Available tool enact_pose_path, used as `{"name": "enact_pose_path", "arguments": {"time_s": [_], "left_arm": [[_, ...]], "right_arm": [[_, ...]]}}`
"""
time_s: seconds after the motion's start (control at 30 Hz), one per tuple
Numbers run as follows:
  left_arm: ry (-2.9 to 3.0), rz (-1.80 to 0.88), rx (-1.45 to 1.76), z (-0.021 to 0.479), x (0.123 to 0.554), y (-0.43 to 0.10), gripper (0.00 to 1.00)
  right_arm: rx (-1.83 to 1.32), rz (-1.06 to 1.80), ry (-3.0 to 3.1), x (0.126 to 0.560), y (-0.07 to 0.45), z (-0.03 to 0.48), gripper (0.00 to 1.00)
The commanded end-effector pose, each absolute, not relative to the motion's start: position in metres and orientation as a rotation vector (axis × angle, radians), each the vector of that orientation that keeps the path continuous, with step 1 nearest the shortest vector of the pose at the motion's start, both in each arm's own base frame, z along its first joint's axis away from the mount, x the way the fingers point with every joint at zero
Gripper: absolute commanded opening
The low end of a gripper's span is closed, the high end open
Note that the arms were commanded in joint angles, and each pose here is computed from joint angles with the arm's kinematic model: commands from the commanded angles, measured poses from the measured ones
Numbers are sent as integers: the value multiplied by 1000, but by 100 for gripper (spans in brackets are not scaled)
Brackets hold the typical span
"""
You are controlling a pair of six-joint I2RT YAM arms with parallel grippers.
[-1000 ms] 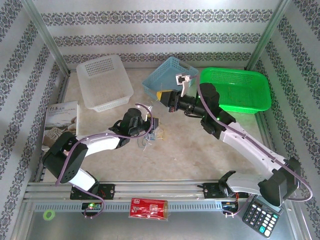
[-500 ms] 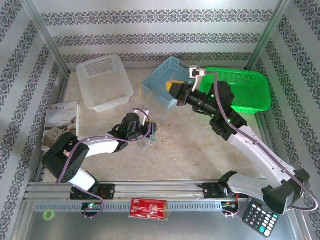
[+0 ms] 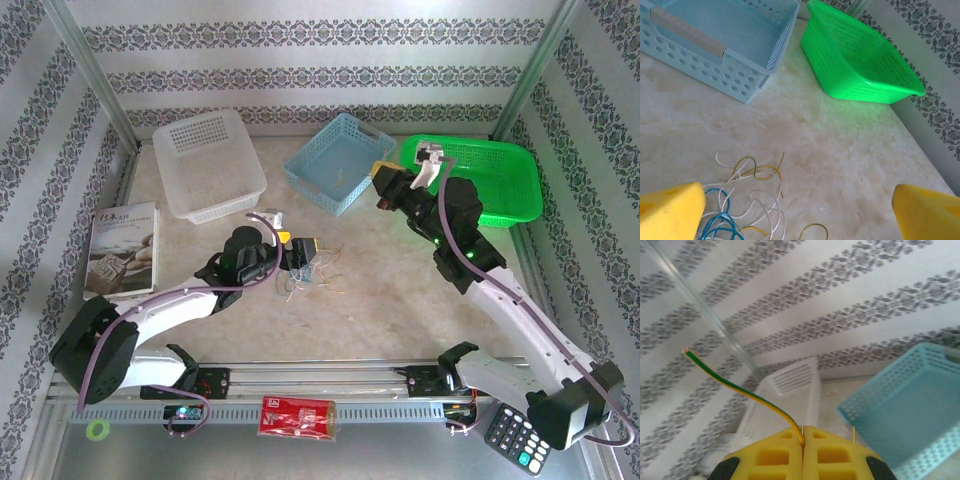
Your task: Untangle the cables
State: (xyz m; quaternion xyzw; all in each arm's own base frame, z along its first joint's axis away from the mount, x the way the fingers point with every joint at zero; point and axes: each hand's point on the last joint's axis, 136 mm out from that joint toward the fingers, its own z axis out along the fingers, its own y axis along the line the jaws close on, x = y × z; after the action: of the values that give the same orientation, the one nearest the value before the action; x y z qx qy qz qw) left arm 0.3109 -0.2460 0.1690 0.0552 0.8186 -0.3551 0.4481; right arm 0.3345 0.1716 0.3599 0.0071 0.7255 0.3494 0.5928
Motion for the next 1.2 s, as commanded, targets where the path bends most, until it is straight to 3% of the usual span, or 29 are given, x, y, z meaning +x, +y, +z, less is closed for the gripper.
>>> {"name": "enact_pose_path", "arguments": {"time_s": [0.0,0.27,0.87,0.9,0.93,0.97,1.07,1.17], "left_arm": [[2077,-882,104,172,306,-246,100],[2111,-931,62,179,300,-247,100],[2143,-960,76,205,306,-259,100],[2147,-956,81,206,307,-260,100],[2155,-950,82,205,308,-261,100],[2160,-945,84,206,309,-261,100],[2160,-937,84,208,310,-261,100],[2148,-944,72,211,310,-259,100]], "right_arm": [[79,661,1664,346,146,354,0],[220,449,1690,379,97,327,0],[793,20,1595,492,-88,264,0],[804,22,1597,499,-92,261,11],[817,29,1611,506,-94,254,31],[814,42,1628,511,-95,249,43],[742,122,1677,518,-81,247,57],[687,211,1696,514,-65,252,59]]}}
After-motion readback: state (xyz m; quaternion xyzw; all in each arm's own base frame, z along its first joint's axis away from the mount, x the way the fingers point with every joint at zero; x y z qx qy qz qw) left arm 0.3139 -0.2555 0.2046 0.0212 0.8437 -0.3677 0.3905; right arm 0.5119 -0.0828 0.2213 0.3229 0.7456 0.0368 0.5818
